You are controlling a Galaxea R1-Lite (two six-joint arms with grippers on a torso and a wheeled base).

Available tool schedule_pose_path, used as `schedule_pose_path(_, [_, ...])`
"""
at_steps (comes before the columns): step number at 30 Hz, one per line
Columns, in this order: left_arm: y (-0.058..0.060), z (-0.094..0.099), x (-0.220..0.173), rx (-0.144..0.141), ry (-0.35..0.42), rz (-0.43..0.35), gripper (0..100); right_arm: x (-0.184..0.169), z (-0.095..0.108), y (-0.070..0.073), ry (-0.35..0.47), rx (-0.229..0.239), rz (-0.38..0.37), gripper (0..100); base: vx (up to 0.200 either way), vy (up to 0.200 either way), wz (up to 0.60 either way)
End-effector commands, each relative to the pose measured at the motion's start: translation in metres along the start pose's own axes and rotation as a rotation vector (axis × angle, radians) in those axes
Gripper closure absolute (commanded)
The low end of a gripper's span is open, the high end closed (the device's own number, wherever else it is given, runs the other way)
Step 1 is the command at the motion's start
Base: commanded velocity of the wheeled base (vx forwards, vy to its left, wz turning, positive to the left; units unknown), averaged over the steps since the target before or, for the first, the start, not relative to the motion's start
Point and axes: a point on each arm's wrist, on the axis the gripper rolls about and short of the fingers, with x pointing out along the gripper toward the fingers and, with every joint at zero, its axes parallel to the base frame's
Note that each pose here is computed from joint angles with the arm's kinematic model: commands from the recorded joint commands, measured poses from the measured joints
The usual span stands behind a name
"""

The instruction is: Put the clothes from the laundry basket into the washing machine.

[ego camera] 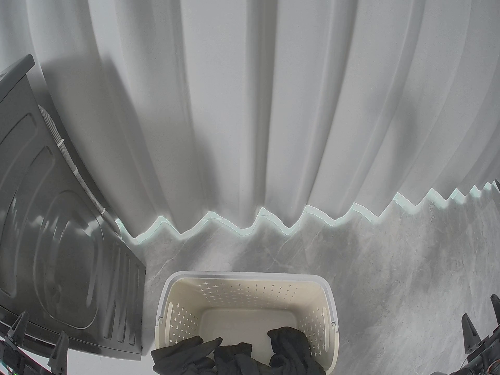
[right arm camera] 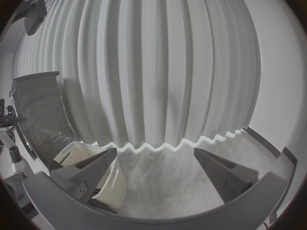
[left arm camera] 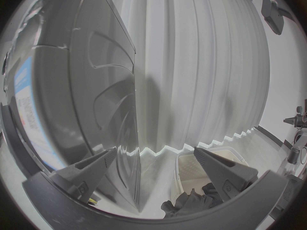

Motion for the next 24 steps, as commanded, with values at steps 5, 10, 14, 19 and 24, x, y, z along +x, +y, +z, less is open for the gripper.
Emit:
schedule_pose_path(5, [0.0001, -0.0049, -0.0001, 0.000, -0.002, 0.000, 0, 0.0000, -0.0048, 0.0000, -0.001, 0.000, 0.000, 0, 0.000, 0.000, 0.00])
schedule_pose_path(10, [0.0001, -0.0049, -0.0001, -0.002, -0.002, 0.002, 0, 0.0000, -0.0048, 0.0000, -0.001, 0.000, 0.000, 0, 0.120, 0.000, 0.00])
schedule_pose_path(14, [0.0001, -0.0049, -0.0001, 0.000, -0.002, 0.002, 0, 0.0000, -0.0048, 0.0000, -0.001, 0.000, 0.000, 0, 0.000, 0.000, 0.00])
schedule_pose_path(19, [0.0001, -0.0049, -0.0001, 0.000, -0.002, 0.002, 0, 0.0000, -0.0048, 0.0000, -0.001, 0.000, 0.000, 0, 0.000, 0.000, 0.00])
schedule_pose_path(24, [0.0001, -0.0049, -0.0001, 0.000, -0.002, 0.002, 0, 0.0000, -0.0048, 0.0000, -0.001, 0.000, 0.000, 0, 0.000, 0.000, 0.00])
